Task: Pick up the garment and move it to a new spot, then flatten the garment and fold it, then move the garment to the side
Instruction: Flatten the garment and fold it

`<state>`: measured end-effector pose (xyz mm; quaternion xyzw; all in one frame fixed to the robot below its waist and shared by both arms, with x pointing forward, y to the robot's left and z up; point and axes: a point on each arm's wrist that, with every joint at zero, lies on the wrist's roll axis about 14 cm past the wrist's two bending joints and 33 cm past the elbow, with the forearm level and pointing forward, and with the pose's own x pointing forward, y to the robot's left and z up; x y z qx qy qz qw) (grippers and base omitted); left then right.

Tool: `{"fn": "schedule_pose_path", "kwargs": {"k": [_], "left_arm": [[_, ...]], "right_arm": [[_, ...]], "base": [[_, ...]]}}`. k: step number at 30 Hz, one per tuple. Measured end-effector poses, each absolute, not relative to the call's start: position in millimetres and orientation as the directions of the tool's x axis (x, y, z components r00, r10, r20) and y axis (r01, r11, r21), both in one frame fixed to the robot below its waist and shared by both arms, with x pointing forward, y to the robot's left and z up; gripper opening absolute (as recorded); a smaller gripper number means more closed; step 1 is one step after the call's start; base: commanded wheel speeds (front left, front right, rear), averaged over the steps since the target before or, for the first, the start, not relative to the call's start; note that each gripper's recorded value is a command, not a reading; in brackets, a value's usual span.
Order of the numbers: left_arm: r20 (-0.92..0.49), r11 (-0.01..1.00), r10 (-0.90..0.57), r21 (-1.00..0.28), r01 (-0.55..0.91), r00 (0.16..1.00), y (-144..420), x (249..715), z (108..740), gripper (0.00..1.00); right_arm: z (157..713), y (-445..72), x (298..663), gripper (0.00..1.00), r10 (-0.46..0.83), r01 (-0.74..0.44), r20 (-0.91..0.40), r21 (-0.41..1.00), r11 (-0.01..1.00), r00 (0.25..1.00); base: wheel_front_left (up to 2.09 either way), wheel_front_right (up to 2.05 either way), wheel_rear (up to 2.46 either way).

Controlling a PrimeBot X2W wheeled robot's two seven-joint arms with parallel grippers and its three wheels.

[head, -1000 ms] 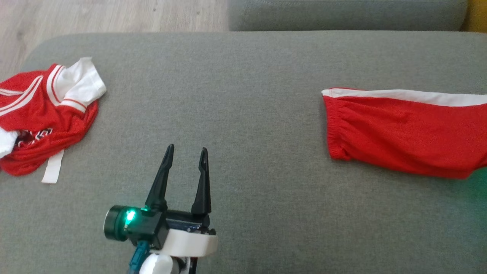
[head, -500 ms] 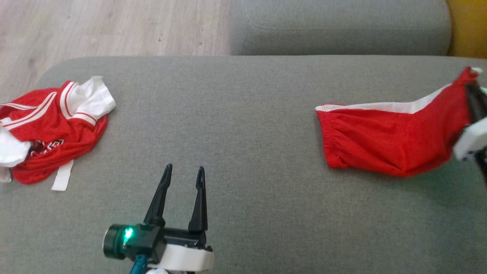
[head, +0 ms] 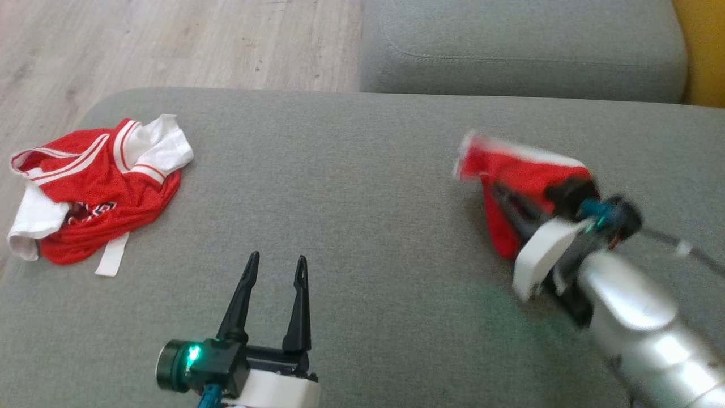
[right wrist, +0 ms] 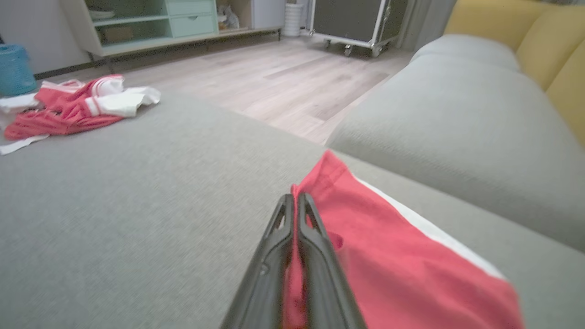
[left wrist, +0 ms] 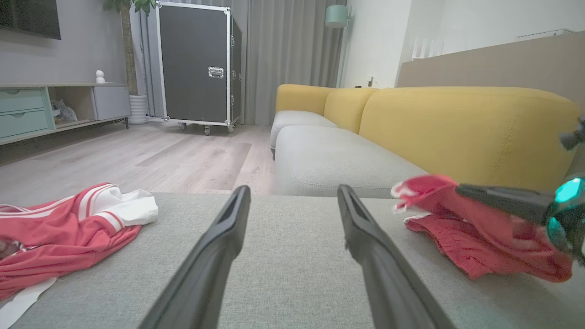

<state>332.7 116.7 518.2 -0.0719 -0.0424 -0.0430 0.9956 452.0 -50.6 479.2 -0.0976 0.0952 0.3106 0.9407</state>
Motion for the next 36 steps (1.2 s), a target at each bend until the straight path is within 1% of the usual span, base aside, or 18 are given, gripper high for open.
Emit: {"fn": "schedule_pose_path", "kwargs": {"k": [1, 4, 6, 13, 14, 15, 16, 23, 25, 33, 36], "left_arm": [[0.089, 0.986, -0.077, -0.139, 0.089, 0.993, 117, 332, 518, 1.0], [0.089, 0.987, -0.066, -0.139, 0.078, 0.994, 120, 330, 518, 1.0], [0.095, 0.988, -0.06, -0.138, 0.073, 0.994, 122, 329, 519, 1.0], [0.121, 0.983, 0.002, -0.18, 0.02, 0.993, 137, 313, 527, 1.0], [0.118, 0.983, 0.015, -0.185, 0.008, 0.993, 141, 310, 526, 1.0], [0.111, 0.982, 0.033, -0.189, -0.011, 0.993, 146, 305, 524, 1.0], [0.109, 0.982, 0.039, -0.186, -0.018, 0.993, 148, 303, 523, 1.0], [0.081, 0.986, 0.068, -0.159, -0.054, 0.994, 160, 286, 510, 1.0], [0.073, 0.986, 0.069, -0.159, -0.057, 0.995, 162, 282, 506, 1.0], [0.035, 0.991, 0.047, -0.125, -0.042, 0.998, 165, 271, 490, 1.0], [0.019, 0.992, 0.039, -0.12, -0.036, 0.999, 165, 268, 484, 1.0]], "right_arm": [[469, -43, 443, 1.0, 0.581, -0.622, -0.261, -0.108, 0.776, 0.771], [445, -28, 419, 1.0, 0.614, -0.659, -0.308, -0.063, 0.749, 0.727], [444, -23, 409, 1.0, 0.631, -0.668, -0.29, -0.042, 0.743, 0.72], [475, -38, 400, 1.0, 0.6, -0.601, -0.127, 0.038, 0.798, 0.79], [478, -43, 396, 1.0, 0.589, -0.587, -0.112, 0.057, 0.808, 0.8], [486, -58, 390, 1.0, 0.547, -0.541, -0.067, 0.097, 0.836, 0.834], [490, -67, 388, 1.0, 0.522, -0.515, -0.048, 0.11, 0.85, 0.852], [491, -129, 357, 1.0, 0.342, -0.338, 0.002, 0.157, 0.928, 0.94], [484, -140, 348, 1.0, 0.308, -0.303, -0.013, 0.149, 0.941, 0.951], [473, -155, 325, 1.0, 0.258, -0.255, -0.039, 0.062, 0.965, 0.965], [471, -158, 318, 1.0, 0.229, -0.226, -0.038, 0.073, 0.971, 0.973]], "base": [[0.0, 0.0, 0.0], [0.0, 0.0, 0.0], [0.0, 0.0, 0.0], [0.0, 0.0, 0.0], [0.0, 0.0, 0.0], [0.0, 0.0, 0.0], [0.0, 0.0, 0.0], [0.0, 0.0, 0.0], [0.0, 0.0, 0.0], [0.0, 0.0, 0.0], [0.0, 0.0, 0.0]]}}
